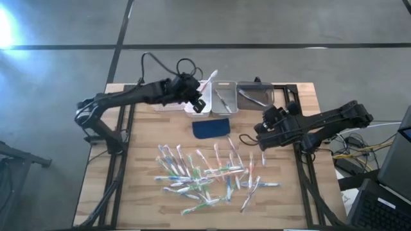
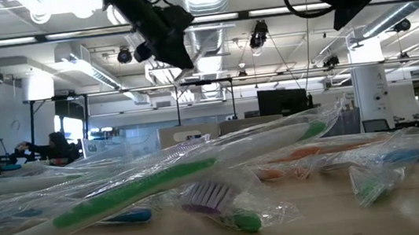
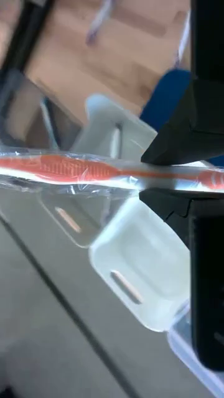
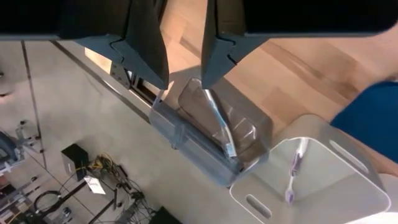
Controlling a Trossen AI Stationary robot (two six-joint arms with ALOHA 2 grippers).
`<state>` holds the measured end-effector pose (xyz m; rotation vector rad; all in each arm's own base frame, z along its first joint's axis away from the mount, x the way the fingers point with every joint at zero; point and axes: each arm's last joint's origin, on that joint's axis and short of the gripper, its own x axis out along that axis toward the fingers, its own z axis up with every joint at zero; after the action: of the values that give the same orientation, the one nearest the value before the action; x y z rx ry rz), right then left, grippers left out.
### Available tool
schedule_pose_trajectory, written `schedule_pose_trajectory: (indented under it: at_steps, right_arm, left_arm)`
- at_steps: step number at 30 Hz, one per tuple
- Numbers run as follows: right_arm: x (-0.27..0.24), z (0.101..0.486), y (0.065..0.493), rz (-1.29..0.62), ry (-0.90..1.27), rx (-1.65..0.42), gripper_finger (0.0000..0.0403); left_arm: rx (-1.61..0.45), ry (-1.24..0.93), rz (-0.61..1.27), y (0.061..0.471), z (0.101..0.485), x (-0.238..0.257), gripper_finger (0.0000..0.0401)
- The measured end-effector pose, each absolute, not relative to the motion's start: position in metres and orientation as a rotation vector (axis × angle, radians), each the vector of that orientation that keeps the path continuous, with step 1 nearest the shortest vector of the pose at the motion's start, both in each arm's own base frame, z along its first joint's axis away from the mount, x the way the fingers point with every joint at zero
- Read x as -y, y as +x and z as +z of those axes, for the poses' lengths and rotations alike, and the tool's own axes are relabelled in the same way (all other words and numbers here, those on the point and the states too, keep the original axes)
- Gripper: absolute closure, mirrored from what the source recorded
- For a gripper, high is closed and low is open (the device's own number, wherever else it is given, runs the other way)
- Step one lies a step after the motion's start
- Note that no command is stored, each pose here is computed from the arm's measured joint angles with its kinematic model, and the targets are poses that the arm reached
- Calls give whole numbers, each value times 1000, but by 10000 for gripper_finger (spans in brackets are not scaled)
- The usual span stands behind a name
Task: Pick & Place Toothbrushes
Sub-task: Put the orange toothbrush into the white bin
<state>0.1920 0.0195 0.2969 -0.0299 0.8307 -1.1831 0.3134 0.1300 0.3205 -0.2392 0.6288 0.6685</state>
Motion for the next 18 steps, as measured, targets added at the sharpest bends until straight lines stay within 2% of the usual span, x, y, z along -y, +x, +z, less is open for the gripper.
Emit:
schedule_pose_trajectory:
  at_steps: [12,18]
  right_arm:
    - [-21,293,198,-1182,-34,-850,354]
    - [-21,293,199,-1169,-56,-865,360]
  left_arm:
    - [-744,-393,789,315,312,-171,344]
    - [-797,-493,820,313,293,-189,344]
